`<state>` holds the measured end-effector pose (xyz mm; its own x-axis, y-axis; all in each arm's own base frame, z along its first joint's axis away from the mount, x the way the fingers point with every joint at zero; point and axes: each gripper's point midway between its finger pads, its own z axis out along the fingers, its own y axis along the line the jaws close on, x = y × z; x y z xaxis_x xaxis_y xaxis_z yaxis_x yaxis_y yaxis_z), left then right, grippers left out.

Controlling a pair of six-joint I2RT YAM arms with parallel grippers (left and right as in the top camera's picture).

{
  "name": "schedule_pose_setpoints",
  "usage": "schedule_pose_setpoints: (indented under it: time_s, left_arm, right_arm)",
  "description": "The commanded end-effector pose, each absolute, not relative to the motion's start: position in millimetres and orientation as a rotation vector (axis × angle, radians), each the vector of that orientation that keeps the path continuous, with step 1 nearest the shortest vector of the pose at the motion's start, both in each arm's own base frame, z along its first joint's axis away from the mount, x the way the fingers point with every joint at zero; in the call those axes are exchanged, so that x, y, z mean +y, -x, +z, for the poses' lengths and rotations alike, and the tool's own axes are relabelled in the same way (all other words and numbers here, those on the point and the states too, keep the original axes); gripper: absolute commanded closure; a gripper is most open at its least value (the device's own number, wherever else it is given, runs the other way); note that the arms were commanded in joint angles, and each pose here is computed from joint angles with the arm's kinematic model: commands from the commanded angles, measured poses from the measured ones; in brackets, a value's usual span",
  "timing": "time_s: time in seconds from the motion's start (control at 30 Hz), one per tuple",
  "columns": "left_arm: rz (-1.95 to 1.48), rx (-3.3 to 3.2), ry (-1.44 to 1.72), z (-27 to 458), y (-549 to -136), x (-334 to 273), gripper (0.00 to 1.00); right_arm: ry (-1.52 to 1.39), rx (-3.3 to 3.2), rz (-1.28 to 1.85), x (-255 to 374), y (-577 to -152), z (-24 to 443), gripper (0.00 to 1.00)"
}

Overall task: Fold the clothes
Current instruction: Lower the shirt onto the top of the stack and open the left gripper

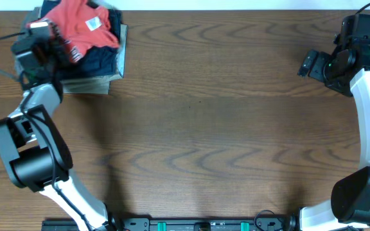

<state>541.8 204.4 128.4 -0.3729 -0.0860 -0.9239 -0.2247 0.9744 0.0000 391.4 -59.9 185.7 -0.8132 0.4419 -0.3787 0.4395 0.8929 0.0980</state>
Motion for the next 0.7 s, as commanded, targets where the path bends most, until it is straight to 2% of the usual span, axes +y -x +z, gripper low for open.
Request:
schedule_pose_setpoints:
  time_s: [0.0, 0.07, 0.1, 0.13, 0.17, 0.5, 0.67]
  left_arm:
    - [0.193, 1.906, 0.345, 144, -537, 236, 0.70]
    - [0.184, 1.909, 0.358, 142, -537, 236, 0.55]
    - [0.181, 1.910, 0.355, 142, -538, 235, 0.41]
    - [0.175, 1.908, 0.356, 143, -539, 232, 0.14]
    - [0.163, 1.904, 0.365, 144, -540, 230, 0.00]
    - [0.071, 1.815, 0.460, 209, -527, 217, 0.02]
    - [-0.041, 1.743, 0.324, 263, -523, 184, 0.02]
  right_arm:
    - [-0.658, 2.645, 0.014, -60, -393, 191, 0.01]
    - [-0.658, 2.645, 0.014, -60, -393, 191, 0.01]
    - [-0.658, 2.645, 0.014, -60, -393, 191, 0.01]
    - [-0.658, 2.645, 0.014, -60, -393, 191, 0.01]
    - [-0.658, 2.645, 0.014, -60, -393, 191, 0.01]
    - [-0.658, 2.645, 0.014, -60, -393, 191, 0.01]
    - [-0.658, 2.645, 0.014, -60, -393, 191, 0.01]
